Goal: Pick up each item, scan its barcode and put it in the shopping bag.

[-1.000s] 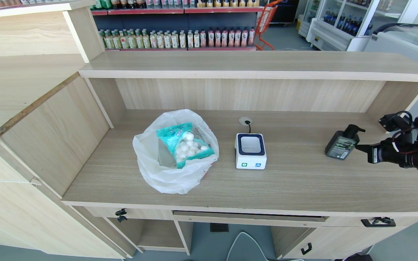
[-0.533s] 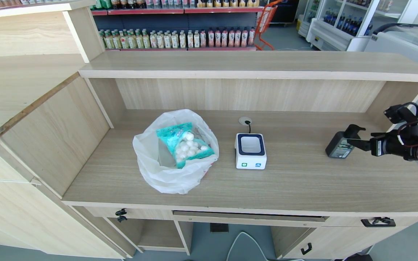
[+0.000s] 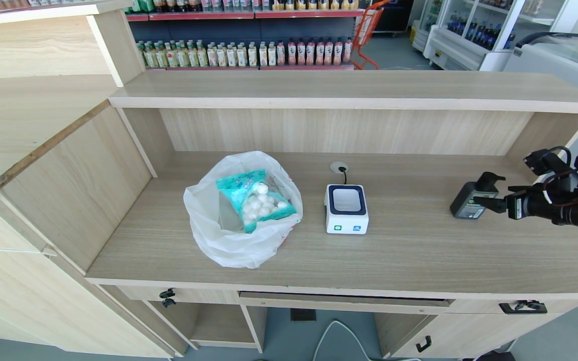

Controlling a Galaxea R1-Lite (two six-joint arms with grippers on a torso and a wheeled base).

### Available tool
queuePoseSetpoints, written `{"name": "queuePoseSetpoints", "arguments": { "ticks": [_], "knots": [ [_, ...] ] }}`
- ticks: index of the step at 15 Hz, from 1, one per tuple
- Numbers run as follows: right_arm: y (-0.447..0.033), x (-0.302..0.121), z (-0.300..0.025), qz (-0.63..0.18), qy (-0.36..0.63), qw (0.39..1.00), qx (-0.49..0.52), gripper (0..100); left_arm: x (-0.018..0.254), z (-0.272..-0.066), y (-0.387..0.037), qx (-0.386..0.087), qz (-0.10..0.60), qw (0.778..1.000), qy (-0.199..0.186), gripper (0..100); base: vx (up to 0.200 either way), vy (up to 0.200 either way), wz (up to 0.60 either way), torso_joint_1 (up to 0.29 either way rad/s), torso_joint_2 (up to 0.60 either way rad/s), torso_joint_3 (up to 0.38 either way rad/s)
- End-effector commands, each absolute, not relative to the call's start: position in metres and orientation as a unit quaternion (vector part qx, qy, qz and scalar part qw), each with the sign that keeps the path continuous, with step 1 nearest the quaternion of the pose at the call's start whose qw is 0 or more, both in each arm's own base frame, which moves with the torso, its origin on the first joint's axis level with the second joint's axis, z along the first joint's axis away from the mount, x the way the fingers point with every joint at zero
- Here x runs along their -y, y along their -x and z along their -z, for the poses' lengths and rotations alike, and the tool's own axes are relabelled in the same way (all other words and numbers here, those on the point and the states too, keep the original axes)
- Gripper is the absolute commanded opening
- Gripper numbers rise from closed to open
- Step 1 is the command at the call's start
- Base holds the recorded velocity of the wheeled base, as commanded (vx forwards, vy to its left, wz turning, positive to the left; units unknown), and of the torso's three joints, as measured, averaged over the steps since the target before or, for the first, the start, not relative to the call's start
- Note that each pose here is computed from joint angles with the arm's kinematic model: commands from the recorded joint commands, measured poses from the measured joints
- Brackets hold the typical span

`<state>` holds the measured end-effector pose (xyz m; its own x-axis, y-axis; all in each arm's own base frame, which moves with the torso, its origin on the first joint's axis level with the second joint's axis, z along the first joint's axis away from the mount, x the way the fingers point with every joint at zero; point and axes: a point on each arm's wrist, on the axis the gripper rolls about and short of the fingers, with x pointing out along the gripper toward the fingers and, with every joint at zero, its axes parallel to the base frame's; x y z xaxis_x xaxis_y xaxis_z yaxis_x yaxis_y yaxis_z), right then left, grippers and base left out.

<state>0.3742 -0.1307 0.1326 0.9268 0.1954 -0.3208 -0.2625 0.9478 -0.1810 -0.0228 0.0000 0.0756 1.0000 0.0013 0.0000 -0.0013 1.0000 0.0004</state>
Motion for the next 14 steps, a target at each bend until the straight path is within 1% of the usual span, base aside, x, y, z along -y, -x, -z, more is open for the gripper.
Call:
{"name": "queuePoseSetpoints", "arguments": {
  "ticks": [1, 8, 14],
  "knots": [
    [-0.383, 0.131, -0.121, -0.131, 0.105, 0.973, -0.156, 100, 0.000, -0.075, 0.023, 0.000, -0.001, 1.000, -0.001, 100, 0.000, 0.000, 0.00, 0.000, 0.00, 0.000],
    [-0.411, 0.132, -0.116, -0.150, 0.111, 0.973, -0.134, 100, 0.000, -0.075, 0.023, 0.000, -0.001, 1.000, -0.001, 100, 0.000, 0.000, 0.00, 0.000, 0.00, 0.000],
    [-0.423, 0.118, -0.103, -0.227, 0.084, 0.962, -0.130, 100, 0.000, -0.076, 0.023, 0.001, -0.001, 1.000, 0.000, 100, 0.000, 0.000, 0.00, 0.000, 0.00, 0.000]
  ]
}}
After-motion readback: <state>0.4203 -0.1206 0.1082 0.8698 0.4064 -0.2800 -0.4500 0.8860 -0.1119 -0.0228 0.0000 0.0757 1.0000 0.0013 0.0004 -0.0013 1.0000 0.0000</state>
